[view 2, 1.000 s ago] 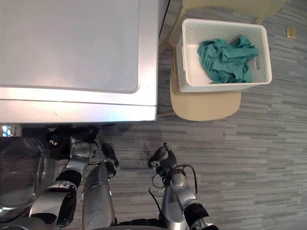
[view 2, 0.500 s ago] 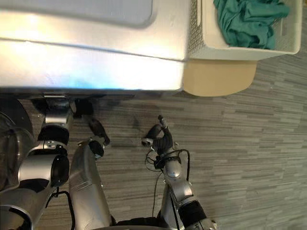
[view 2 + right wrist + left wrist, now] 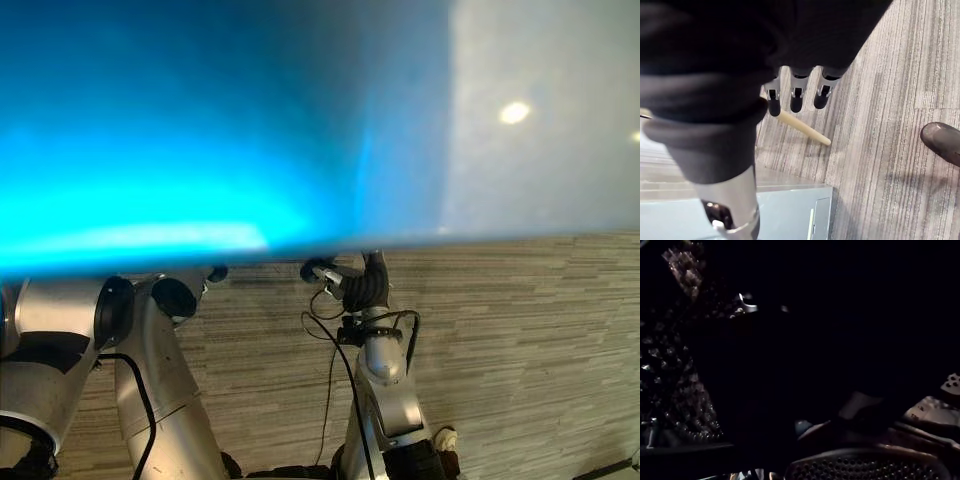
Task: Pick up the laundry basket with both hands and put the clothes into the washing machine.
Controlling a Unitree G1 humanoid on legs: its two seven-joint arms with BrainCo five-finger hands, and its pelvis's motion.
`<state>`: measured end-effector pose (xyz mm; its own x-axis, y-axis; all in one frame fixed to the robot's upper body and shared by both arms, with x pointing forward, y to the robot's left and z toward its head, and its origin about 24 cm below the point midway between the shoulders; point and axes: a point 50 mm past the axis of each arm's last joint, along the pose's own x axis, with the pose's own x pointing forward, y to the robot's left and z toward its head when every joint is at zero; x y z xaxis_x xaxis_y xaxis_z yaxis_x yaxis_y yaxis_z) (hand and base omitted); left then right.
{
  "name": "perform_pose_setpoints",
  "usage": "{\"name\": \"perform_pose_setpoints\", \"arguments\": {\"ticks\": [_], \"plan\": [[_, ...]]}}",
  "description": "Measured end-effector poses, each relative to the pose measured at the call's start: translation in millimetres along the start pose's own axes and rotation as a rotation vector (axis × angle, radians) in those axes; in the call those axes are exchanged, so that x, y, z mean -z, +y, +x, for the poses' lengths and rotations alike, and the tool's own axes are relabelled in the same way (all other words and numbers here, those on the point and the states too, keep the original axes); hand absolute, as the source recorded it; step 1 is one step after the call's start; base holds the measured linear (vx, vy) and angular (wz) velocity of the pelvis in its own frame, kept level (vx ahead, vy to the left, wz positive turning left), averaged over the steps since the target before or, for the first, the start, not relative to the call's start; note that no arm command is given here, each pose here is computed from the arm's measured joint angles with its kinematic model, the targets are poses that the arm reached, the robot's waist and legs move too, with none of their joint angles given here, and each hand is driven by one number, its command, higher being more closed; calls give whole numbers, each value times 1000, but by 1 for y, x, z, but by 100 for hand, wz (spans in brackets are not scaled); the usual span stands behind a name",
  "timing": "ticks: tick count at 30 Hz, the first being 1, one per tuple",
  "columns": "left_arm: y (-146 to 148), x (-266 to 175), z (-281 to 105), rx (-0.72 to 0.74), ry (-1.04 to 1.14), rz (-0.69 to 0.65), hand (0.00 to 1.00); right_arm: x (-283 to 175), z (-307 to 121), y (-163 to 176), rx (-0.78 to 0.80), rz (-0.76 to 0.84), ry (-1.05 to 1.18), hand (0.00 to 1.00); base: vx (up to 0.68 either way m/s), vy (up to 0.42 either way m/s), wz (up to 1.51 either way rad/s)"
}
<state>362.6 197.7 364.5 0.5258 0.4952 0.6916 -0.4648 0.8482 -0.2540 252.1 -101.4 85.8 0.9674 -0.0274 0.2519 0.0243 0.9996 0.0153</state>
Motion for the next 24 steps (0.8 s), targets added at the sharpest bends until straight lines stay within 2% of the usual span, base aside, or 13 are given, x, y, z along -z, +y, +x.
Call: {"name": "perform_pose_setpoints", "arguments": {"ticks": [10,17,23,24], "plan": [[-21,-2,2,130,140,-194,100,-14,2,-12,8,-14,-54,0,-69,-3,-8],[-19,-17,7,70,88,-348,100,-16,-5,-24,-2,-57,-54,0,-10,42,-8],[-24,-19,8,159,97,-373,100,-12,-8,-26,2,-64,-31,0,-64,-32,12],[-26,-20,11,190,99,-356,0,-11,-8,-25,-1,-65,-25,0,-51,-23,3]]}}
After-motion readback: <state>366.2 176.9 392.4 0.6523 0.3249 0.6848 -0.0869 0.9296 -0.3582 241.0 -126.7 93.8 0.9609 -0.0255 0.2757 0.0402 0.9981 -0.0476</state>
